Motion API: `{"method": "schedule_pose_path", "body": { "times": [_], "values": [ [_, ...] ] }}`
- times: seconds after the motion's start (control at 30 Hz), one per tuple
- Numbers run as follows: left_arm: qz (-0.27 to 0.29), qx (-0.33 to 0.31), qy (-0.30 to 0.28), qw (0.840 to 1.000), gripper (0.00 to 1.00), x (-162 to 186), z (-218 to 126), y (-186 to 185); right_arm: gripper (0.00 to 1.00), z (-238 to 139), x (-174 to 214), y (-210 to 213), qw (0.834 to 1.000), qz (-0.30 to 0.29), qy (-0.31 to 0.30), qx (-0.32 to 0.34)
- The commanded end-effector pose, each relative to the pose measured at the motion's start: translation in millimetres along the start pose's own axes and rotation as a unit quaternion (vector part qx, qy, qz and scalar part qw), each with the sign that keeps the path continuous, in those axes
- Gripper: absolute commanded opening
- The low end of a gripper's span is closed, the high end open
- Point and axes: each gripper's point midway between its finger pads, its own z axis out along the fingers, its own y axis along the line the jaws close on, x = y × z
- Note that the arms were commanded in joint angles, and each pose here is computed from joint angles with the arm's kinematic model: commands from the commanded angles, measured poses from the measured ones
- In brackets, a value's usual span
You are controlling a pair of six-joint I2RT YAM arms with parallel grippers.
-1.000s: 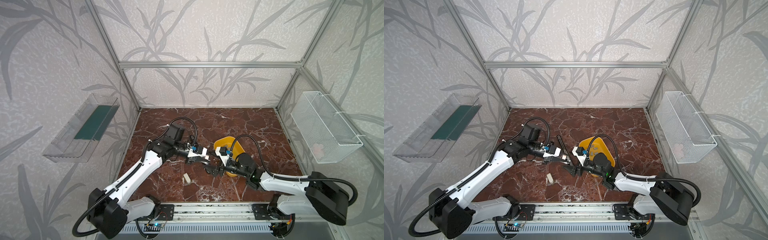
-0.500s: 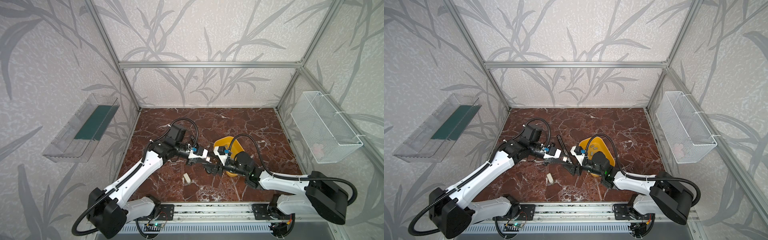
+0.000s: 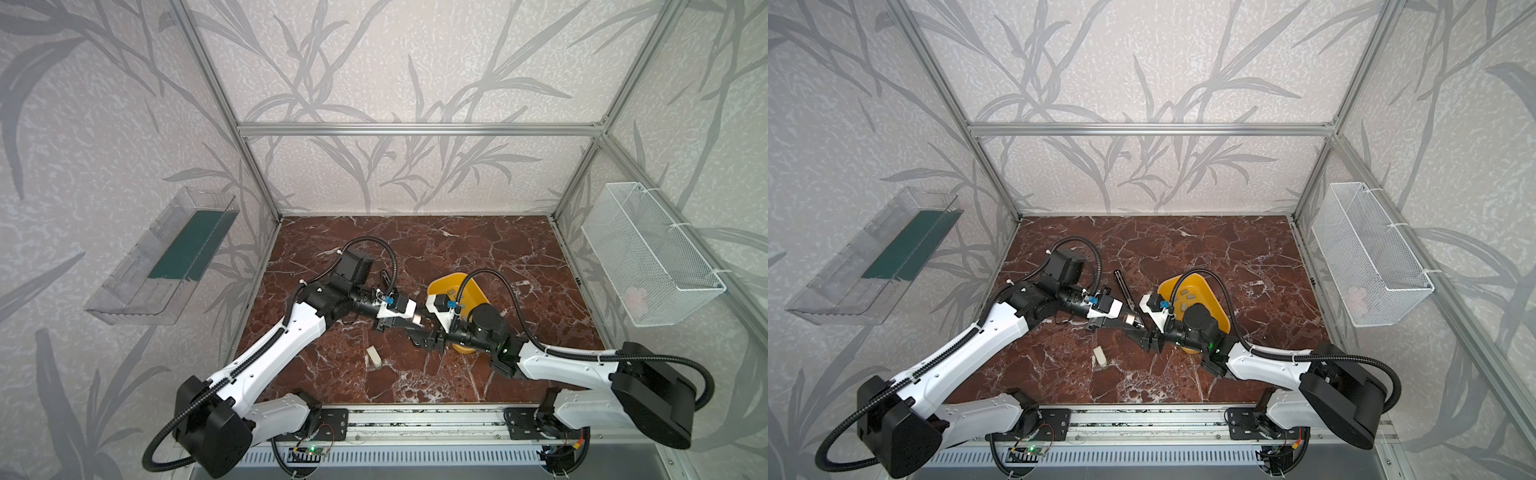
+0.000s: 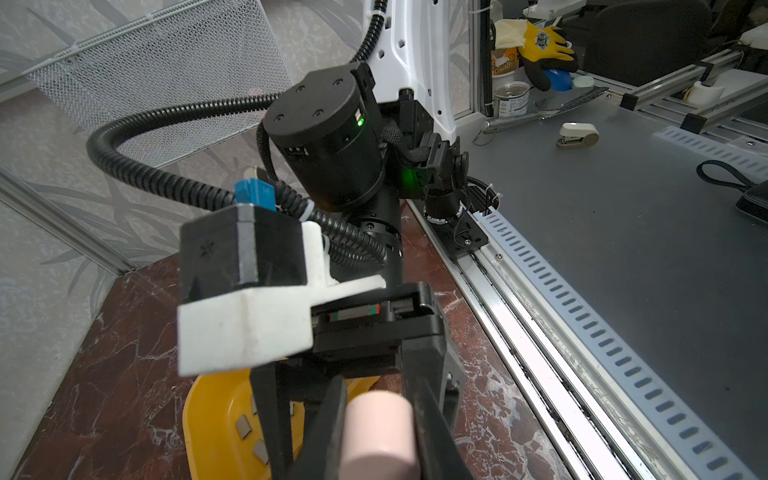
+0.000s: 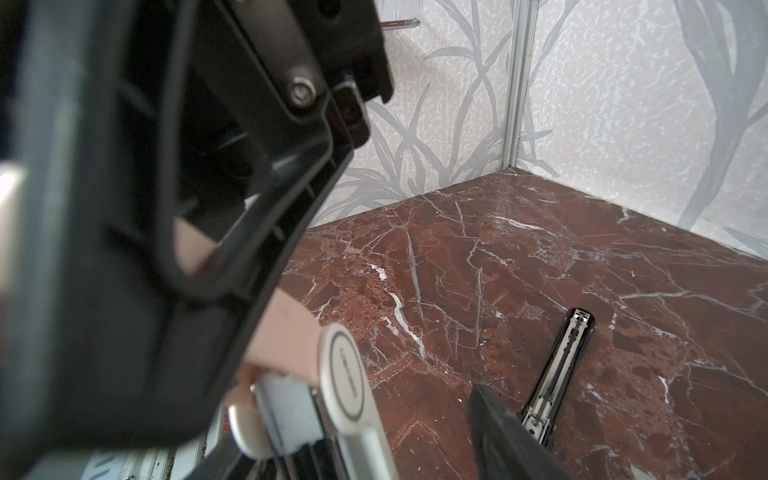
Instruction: Load the staples into the stapler
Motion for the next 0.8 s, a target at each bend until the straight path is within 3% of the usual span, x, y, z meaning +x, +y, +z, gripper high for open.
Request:
{"method": "schedule_pose_path", "body": {
  "times": [0.0, 0.43, 0.77],
  "values": [
    [0.012, 0.009, -0.012, 1.000, 0.00, -4.3, 0.3, -8.3, 0.69, 1.2, -16.7, 4.6, 1.000, -0.015, -0.020, -0.008],
    [0.008, 0.002, 0.012, 1.000, 0.00, 8.9, 3.1, -4.1, 0.68, -3.1, -19.9, 5.4, 0.999, -0.020, -0.031, -0.003],
    [0.012, -0.010, 0.020, 1.000, 0.00, 13.1, 3.5, -0.5, 0.35, 0.8, -19.1, 2.4, 1.000, -0.014, -0.018, 0.004]
  ]
}}
